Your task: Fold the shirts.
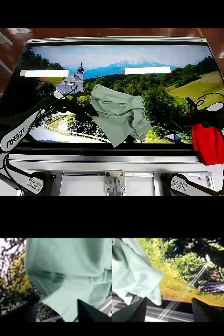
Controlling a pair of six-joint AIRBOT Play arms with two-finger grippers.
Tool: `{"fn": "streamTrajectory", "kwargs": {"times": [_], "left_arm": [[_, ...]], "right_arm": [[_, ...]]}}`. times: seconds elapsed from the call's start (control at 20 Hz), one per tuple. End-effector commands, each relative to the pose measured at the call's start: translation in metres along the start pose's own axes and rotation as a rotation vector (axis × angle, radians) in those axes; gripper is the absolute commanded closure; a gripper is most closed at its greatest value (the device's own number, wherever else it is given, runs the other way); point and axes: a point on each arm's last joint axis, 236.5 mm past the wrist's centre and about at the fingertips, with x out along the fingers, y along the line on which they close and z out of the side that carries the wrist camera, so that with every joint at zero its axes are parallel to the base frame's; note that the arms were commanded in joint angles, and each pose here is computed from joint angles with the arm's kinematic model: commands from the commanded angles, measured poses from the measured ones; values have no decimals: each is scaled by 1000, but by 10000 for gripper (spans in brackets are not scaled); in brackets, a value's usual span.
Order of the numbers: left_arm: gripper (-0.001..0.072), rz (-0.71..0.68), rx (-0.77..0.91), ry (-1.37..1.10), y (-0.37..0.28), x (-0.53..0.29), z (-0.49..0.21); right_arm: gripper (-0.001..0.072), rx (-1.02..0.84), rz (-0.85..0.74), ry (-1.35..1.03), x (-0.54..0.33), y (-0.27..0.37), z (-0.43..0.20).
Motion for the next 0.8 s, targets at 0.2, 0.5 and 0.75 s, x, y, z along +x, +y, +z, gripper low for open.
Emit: {"fn": "streamTrajectory", "kwargs": {"times": [0.2,0.5,0.75], "left_arm": [[666,-107,34,-16,-31,7,1],[666,-126,57,-42,-36,-12,6],[667,-139,86,-89,-41,-32,16]], "right_arm": [[55,-73,-15,136,49,15,-16],[56,-80,12,113,98,33,-3],[612,-85,75,69,97,49,7]]}}
